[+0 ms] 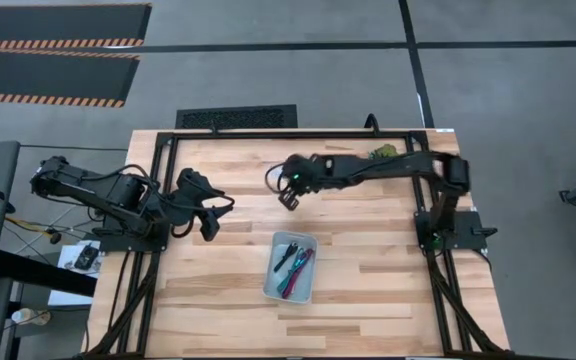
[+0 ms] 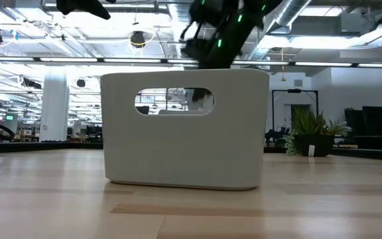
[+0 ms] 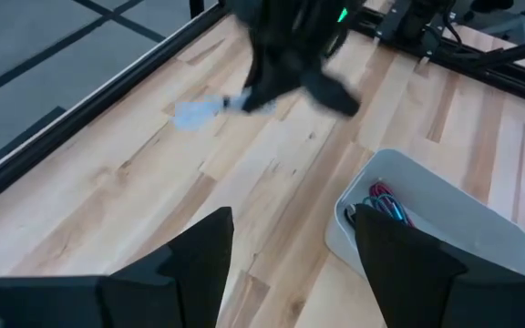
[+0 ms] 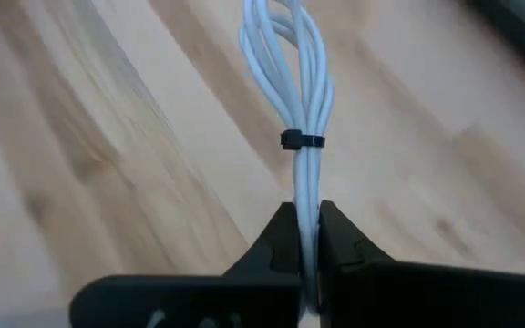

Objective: Pick and place USB-C Cables
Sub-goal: Put the white charger cable into the gray bin

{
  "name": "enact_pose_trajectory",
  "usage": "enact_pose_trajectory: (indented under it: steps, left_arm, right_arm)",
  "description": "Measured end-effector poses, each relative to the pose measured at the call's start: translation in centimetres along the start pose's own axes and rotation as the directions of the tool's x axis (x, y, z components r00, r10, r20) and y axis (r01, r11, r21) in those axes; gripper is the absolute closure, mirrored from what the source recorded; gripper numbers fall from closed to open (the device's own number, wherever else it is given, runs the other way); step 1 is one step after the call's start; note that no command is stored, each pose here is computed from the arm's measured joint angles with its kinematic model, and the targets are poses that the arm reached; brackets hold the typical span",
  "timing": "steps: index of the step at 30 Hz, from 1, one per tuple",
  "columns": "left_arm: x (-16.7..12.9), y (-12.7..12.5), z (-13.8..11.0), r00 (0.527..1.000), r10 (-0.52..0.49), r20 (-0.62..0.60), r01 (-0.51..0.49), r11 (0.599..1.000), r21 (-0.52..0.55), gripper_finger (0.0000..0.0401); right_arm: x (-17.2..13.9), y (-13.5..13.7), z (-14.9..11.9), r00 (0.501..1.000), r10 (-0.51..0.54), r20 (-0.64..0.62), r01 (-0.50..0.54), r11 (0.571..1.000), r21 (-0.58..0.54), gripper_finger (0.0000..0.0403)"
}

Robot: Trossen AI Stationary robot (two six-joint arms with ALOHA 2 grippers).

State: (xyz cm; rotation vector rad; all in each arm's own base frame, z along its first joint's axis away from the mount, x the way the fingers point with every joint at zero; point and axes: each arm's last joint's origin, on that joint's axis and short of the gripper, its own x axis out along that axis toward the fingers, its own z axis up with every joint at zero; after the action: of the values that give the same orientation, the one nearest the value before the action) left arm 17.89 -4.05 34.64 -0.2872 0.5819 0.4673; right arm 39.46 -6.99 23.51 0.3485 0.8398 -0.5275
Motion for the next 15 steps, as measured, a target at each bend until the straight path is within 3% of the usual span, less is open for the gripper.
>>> enact_pose_trajectory:
  steps: [7,15]
  left_arm:
    - [0.0,-0.1,0.1,1.0,-0.001,0.015,0.001,1.0,-0.008,0.0184]
    - [0.0,-0.2,0.5,0.998,0.005,0.058,-0.004,1.0,-0.011,0.0184]
  right_arm:
    - [-7.8,-0.6,2.7,0.97,0.05,0.238,-0.06,0.998,0.035,0.0393]
    - [-16.0,0.1,3.4,0.861,0.061,0.504,-0.078,0.997,0.011,0.0393]
